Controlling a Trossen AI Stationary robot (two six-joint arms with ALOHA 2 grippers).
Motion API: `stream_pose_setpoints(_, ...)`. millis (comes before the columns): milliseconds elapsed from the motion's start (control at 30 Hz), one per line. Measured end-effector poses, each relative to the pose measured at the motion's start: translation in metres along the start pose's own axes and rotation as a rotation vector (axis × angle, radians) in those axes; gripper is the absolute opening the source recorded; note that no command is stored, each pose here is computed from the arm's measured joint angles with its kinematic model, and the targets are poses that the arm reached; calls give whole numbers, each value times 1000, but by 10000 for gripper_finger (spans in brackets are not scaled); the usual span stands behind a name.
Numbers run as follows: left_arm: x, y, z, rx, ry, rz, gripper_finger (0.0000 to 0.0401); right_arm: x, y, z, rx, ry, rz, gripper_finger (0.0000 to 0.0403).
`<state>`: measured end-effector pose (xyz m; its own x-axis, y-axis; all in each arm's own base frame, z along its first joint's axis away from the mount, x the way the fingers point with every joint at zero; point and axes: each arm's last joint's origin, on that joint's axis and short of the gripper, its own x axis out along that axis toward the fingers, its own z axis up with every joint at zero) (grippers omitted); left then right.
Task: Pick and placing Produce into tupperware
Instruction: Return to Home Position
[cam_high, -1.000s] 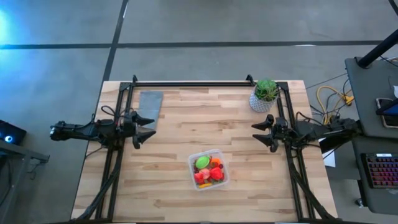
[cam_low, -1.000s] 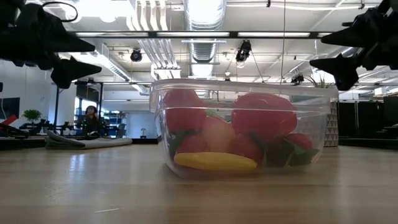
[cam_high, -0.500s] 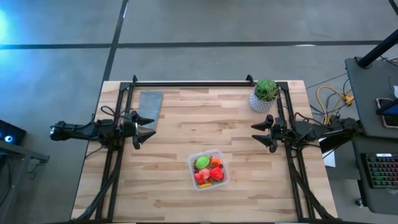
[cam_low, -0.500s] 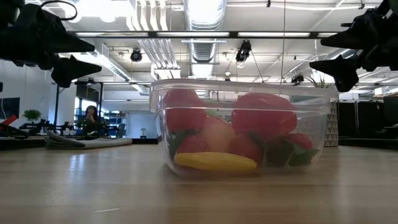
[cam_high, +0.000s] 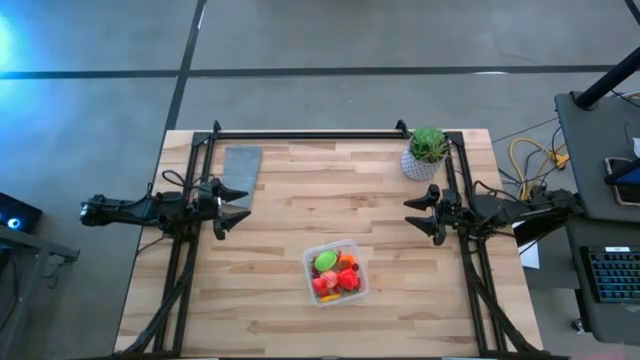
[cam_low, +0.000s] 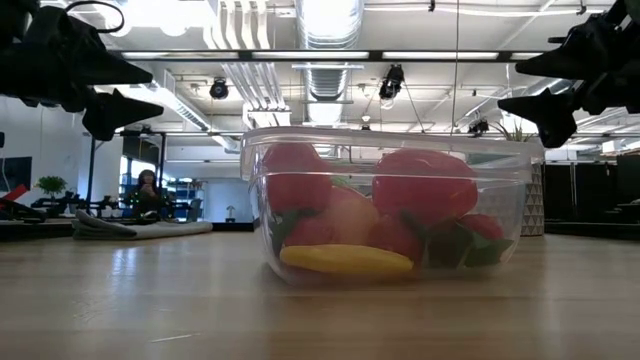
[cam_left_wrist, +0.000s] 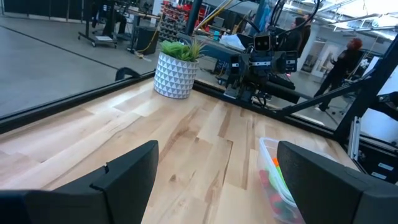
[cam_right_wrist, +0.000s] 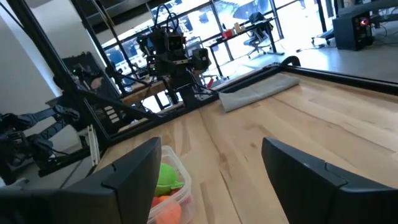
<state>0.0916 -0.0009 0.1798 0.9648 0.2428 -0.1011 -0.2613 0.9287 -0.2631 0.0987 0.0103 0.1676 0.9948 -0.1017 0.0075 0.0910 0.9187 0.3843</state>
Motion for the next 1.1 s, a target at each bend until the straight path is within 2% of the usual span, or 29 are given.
stream_pose_setpoints(1100, 0, 0, 0, 0, 0, 0, 313, 0, 0, 0, 0, 1, 0, 271)
